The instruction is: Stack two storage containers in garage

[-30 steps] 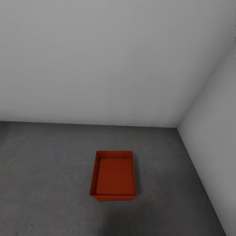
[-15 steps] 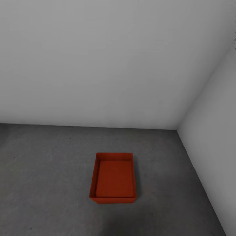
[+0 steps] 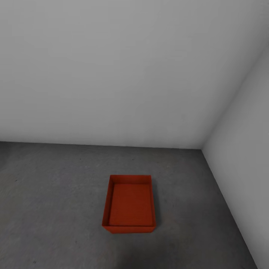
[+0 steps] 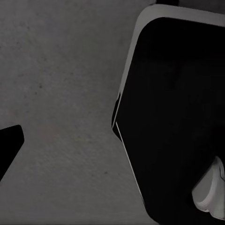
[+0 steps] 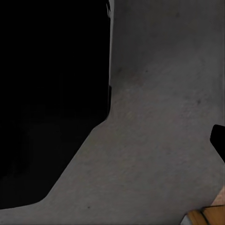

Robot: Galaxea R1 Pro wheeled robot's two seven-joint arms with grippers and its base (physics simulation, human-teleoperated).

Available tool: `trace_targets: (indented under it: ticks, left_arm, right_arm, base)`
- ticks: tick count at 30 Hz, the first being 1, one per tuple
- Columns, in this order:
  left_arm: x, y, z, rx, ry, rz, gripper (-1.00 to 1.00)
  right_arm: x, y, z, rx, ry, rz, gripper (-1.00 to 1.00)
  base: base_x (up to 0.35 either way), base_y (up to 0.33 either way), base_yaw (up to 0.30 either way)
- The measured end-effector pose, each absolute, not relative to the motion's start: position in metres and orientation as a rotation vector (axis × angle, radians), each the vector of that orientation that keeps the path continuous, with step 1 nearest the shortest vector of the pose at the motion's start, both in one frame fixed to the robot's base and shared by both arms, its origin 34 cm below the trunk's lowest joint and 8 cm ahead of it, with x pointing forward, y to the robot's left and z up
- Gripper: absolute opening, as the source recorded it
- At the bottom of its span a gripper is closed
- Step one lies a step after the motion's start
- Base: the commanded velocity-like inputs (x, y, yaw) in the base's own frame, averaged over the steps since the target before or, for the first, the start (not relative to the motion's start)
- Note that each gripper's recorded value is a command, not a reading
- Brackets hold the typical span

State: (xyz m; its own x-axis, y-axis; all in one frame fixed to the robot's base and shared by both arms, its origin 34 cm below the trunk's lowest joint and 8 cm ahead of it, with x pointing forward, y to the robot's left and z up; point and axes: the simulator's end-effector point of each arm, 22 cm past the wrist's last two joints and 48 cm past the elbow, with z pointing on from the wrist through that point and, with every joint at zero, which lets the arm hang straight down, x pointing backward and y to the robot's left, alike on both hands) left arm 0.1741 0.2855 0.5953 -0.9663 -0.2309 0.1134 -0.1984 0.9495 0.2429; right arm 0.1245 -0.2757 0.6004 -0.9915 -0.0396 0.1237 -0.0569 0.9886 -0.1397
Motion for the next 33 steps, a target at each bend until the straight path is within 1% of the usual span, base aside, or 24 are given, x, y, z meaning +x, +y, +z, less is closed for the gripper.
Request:
trace_targets:
  ticks: [6,23,27,33]
  left_arm:
    - [0.1740,0.2858,0.5952,0.330,-2.961,-0.348,1.00]
    - [0.1735,0.2870,0.5952,0.331,-2.960,-0.350,1.00]
    - [0.1735,0.2878,0.5954,0.331,-2.960,-0.352,1.00]
    - [0.1769,0.2892,0.5960,0.330,-2.969,-0.354,1.00]
  right_arm:
    - [0.1257,-0.2803,0.6003,0.083,-3.014,0.224,1.00]
    - [0.1266,-0.2769,0.6001,0.094,-3.018,0.216,1.00]
    - [0.1273,-0.2759,0.6001,0.092,-3.022,0.215,1.00]
    - [0.1300,-0.2738,0.6002,0.081,-3.030,0.213,1.00]
  base:
    - [-0.226,0.000,0.000]
    - [-0.337,0.000,0.000]
    - [-0.135,0.000,0.007]
    - [-0.024,0.000,0.051]
